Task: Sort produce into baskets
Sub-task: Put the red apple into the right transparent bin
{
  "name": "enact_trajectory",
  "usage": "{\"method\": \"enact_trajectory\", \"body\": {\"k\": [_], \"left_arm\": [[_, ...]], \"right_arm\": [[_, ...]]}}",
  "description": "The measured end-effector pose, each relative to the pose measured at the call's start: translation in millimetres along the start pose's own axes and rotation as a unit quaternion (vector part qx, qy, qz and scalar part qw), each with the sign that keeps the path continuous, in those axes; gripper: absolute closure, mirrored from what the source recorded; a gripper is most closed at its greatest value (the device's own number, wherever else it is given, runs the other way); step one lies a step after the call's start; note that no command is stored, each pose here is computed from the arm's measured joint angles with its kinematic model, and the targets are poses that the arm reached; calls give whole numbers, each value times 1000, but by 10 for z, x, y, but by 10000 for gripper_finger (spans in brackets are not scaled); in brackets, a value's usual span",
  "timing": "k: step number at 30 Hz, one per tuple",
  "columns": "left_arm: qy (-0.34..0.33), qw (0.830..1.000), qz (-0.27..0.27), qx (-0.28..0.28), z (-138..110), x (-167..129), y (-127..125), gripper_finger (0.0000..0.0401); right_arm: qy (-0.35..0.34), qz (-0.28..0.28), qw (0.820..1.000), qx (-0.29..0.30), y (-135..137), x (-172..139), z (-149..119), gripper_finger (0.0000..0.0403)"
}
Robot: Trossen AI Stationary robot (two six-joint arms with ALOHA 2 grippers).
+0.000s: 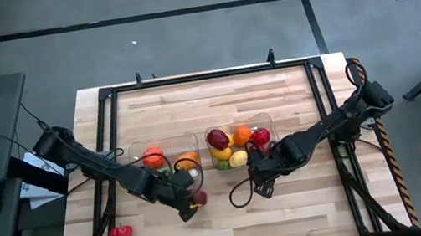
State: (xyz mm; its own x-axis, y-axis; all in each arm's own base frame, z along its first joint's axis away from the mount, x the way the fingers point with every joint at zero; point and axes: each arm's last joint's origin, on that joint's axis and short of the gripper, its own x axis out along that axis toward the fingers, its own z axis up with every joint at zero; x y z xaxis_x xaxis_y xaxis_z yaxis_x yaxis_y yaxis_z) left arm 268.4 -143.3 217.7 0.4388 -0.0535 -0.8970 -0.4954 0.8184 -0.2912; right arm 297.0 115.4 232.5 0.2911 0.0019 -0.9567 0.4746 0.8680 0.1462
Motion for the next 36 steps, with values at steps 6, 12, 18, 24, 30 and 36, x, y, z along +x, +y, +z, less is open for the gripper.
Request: {"method": "enact_trajectory", "body": {"k": [6, 12, 18, 24, 30, 36], "left_arm": [[36, 999, 40, 0, -55, 303, -10, 142], [21, 996, 60, 65, -18, 444, -93, 142], [24, 994, 57, 93, 5, 561, -118, 142], [-19, 974, 33, 221, 40, 597, -197, 142], [-36, 907, 18, 418, 65, 604, -249, 142], [-37, 877, 10, 479, 108, 610, -244, 142]], "right_arm": [[-7, -25, 1000, -9, -33, 0, -6, 146], [-7, -25, 999, -20, -31, 0, -6, 136], [-9, -24, 999, -19, -28, 0, -4, 136], [-9, -23, 1000, -16, -28, 0, -3, 136], [-11, -21, 1000, -16, -24, 0, 0, 136], [-18, -13, 1000, -14, -7, -1, 14, 136]]}}
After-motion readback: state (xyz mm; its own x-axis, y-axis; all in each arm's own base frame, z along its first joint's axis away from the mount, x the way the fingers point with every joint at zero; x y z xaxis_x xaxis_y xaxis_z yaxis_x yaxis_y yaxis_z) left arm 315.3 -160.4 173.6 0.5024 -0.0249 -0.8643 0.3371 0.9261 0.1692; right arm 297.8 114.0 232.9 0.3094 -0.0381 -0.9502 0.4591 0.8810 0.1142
